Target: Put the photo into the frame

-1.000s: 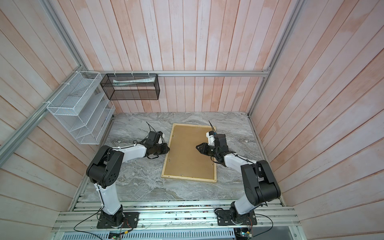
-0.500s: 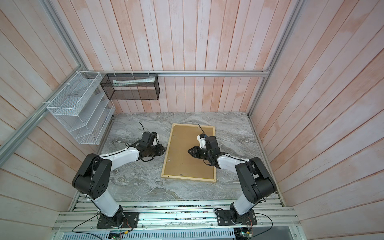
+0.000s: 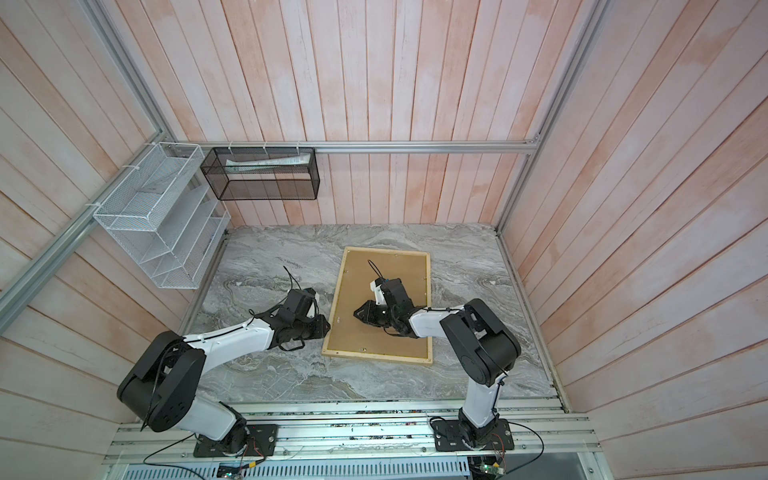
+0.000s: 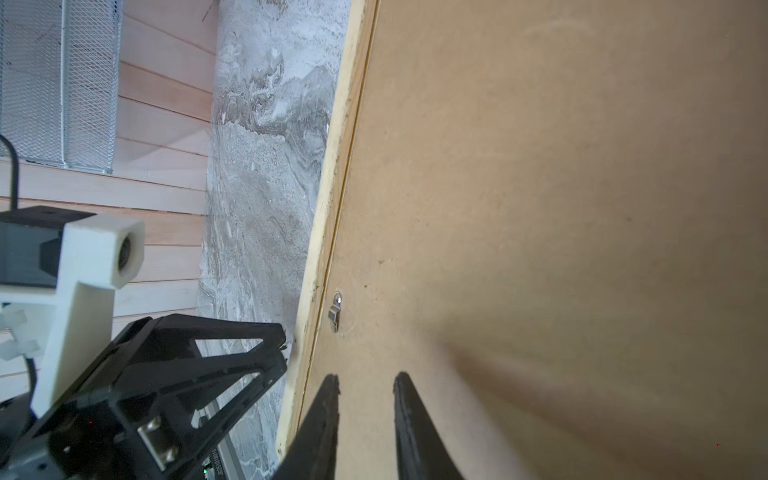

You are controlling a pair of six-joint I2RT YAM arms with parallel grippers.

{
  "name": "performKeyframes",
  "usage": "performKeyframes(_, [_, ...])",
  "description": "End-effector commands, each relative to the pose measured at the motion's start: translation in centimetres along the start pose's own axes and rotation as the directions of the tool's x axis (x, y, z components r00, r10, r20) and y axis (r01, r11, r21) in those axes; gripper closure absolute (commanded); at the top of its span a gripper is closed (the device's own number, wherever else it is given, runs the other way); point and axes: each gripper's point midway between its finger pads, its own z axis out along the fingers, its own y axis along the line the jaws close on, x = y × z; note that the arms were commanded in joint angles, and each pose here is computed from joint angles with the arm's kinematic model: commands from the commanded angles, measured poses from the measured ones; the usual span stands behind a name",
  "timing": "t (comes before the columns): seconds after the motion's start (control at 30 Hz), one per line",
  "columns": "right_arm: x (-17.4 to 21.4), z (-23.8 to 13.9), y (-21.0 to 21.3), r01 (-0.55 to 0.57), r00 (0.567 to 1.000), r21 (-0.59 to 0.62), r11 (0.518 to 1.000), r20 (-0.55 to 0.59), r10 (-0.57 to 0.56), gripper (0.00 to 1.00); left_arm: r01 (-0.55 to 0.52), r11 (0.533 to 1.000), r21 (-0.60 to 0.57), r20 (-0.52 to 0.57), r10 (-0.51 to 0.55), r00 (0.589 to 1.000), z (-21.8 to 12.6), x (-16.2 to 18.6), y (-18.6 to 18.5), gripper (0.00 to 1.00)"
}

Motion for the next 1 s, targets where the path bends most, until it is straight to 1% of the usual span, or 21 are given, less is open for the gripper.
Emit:
performKeyframes(0.0, [0.0, 1.2, 0.9, -0.045, 0.999, 0.007, 0.999, 0.030, 0.045, 0.74, 0.015, 1.000, -0.006, 0.030, -0.015, 0.999, 0.0, -0.3, -0.1, 0.65])
performKeyframes(0.2, [1.4, 2.8, 1.9, -0.049, 0.999, 0.004, 0.999, -0.009, 0.049, 0.74, -0.001, 1.000, -0.027, 0.007, 0.001, 1.000, 0.6, 0.4, -0.2, 0.68])
performKeyframes(0.47, [2.3, 3.8, 2.1, -0.056, 0.998, 0.016, 0.998, -0.038, 0.057, 0.74, -0.021, 0.997, -0.078, -0.017, 0.019, 1.000, 1.2, 1.4, 0.0, 0.72])
performKeyframes(0.67, [2.8, 4.7, 1.8, -0.065, 0.996, 0.048, 0.997, -0.059, 0.067, 0.75, -0.023, 0.994, -0.108, -0.039, 0.019, 0.999, 1.7, 2.0, 0.4, 0.80])
performKeyframes(0.87, [3.4, 5.5, 0.1, -0.119, 0.991, 0.111, 0.987, -0.055, 0.126, 0.75, -0.024, 0.992, -0.124, -0.054, 0.018, 0.998, 2.0, 2.4, 0.4, 0.82])
performKeyframes(0.97, [4.1, 6.3, -0.4, -0.149, 0.985, 0.105, 0.983, -0.076, 0.158, 0.75, -0.028, 0.992, -0.122, -0.060, 0.021, 0.998, 2.2, 2.6, 0.3, 0.84])
